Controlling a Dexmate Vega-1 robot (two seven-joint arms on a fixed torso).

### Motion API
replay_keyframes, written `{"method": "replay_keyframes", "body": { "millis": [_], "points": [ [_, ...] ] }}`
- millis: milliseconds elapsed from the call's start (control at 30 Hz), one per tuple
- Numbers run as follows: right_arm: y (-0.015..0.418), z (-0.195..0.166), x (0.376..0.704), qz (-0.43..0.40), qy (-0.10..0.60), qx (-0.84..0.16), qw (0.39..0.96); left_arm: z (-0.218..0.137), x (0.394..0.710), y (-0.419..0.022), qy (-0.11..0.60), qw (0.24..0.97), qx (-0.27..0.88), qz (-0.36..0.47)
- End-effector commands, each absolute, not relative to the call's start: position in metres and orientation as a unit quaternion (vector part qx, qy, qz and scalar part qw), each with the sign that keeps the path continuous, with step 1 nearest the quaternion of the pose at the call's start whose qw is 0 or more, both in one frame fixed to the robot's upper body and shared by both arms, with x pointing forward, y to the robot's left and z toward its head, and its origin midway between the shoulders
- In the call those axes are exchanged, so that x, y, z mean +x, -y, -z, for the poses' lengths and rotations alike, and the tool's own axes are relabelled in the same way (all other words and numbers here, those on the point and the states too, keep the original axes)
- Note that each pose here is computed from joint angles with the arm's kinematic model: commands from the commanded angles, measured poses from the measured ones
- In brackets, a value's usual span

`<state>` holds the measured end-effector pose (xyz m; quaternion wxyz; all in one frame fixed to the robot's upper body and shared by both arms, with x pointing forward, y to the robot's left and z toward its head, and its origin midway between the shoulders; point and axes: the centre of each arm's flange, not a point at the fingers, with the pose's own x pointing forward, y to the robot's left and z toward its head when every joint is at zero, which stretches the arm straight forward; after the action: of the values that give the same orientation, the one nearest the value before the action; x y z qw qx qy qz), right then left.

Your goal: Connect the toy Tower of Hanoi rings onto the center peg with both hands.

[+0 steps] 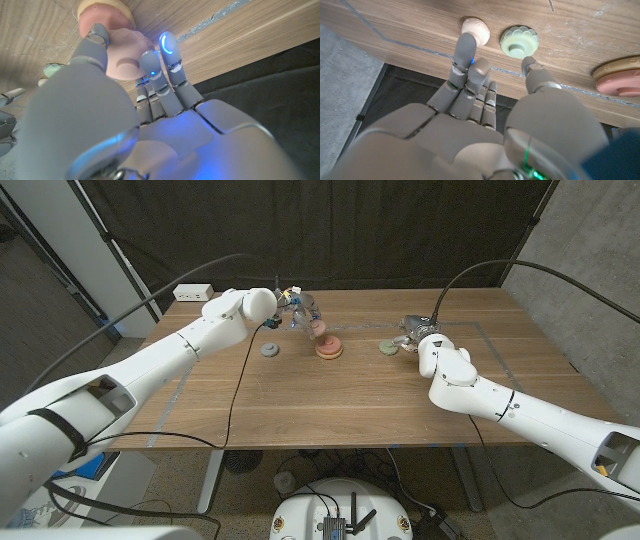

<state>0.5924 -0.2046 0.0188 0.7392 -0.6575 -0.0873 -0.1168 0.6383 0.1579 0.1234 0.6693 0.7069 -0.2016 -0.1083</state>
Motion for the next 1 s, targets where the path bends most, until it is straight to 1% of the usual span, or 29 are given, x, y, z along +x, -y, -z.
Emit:
{"method": "replay_keyframes", "body": {
  "millis": [33,1000],
  "points": [
    [0.206,-0.019,0.594,0.117,0.086,-0.656,0.741,-0.123,0.644,-0.151,0.204,0.67,0.704,0.114],
    [0.205,-0.015,0.597,0.112,0.083,-0.651,0.746,-0.114,0.655,-0.141,0.197,0.666,0.708,0.126]
  ]
}}
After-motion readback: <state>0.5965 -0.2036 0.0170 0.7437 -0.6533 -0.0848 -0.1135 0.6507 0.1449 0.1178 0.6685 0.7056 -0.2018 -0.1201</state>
